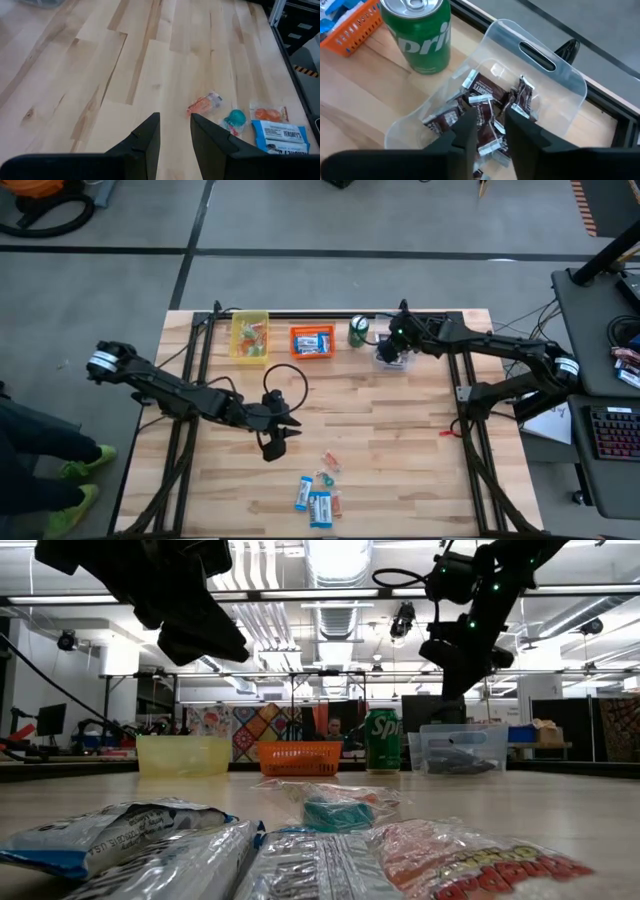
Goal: Organize candy in baskets
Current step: Put the orange gummy into the yellow bin, then adjust the yellow bin, then put the blue gummy into the yellow bin
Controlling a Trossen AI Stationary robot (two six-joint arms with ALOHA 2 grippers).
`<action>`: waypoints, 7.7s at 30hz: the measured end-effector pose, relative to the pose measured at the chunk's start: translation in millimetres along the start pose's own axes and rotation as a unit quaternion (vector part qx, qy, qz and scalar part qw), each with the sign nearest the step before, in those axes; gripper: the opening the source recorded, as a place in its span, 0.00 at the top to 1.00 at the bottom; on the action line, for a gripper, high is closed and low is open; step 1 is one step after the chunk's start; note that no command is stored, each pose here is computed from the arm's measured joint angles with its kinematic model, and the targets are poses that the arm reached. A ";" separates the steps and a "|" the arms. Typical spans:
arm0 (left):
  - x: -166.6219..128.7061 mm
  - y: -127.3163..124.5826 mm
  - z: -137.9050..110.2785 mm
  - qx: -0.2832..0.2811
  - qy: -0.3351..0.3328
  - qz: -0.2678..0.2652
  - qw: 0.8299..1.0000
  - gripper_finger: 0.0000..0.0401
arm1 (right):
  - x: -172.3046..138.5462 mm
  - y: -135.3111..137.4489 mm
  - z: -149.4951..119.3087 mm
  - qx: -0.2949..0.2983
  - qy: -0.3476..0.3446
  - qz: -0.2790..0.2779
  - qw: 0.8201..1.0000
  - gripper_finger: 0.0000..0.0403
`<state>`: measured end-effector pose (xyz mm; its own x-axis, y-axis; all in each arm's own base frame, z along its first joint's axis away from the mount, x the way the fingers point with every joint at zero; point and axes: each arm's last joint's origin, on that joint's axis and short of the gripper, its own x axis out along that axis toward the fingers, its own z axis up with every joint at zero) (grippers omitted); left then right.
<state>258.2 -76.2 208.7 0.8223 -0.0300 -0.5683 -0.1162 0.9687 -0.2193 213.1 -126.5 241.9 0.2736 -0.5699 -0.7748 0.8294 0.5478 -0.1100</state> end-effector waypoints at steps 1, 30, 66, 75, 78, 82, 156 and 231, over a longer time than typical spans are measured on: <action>0.8 -0.2 -0.1 0.000 -0.001 0.000 1.000 0.77 | 0.0 0.2 0.3 0.001 -0.002 0.001 1.000 0.75; 76.7 -18.6 -36.0 0.250 -0.027 -0.064 0.966 0.52 | -56.6 83.3 -36.7 -0.106 -0.035 0.210 0.971 0.59; 134.3 4.1 -72.6 0.241 -0.047 -0.111 0.963 0.67 | -104.0 128.4 -74.0 -0.145 -0.097 0.312 0.934 0.59; 132.1 3.9 -70.4 0.242 -0.045 -0.110 0.963 0.84 | -104.0 128.4 -74.0 -0.141 -0.096 0.313 0.935 0.59; 122.7 3.6 -62.5 0.243 -0.037 -0.104 0.964 0.87 | -104.0 128.4 -74.0 -0.136 -0.094 0.313 0.935 0.59; 98.2 3.9 -41.8 0.241 -0.024 -0.071 0.968 0.88 | -101.8 127.9 -76.1 -0.128 -0.089 0.311 0.938 0.59; -47.8 69.0 -28.0 -0.075 0.146 0.340 0.926 0.65 | -40.9 196.0 -127.7 -0.149 -0.025 0.360 0.921 0.59; -30.4 -57.0 -61.2 0.040 0.121 -0.041 0.991 1.00 | -83.2 225.6 -133.7 -0.201 -0.117 0.486 0.842 0.59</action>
<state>205.8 -145.6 189.9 0.6684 -0.1589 -0.7266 -0.0015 0.9766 -0.2150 312.3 126.4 198.3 0.8561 0.1881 -0.4813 -0.0612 0.9618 0.2669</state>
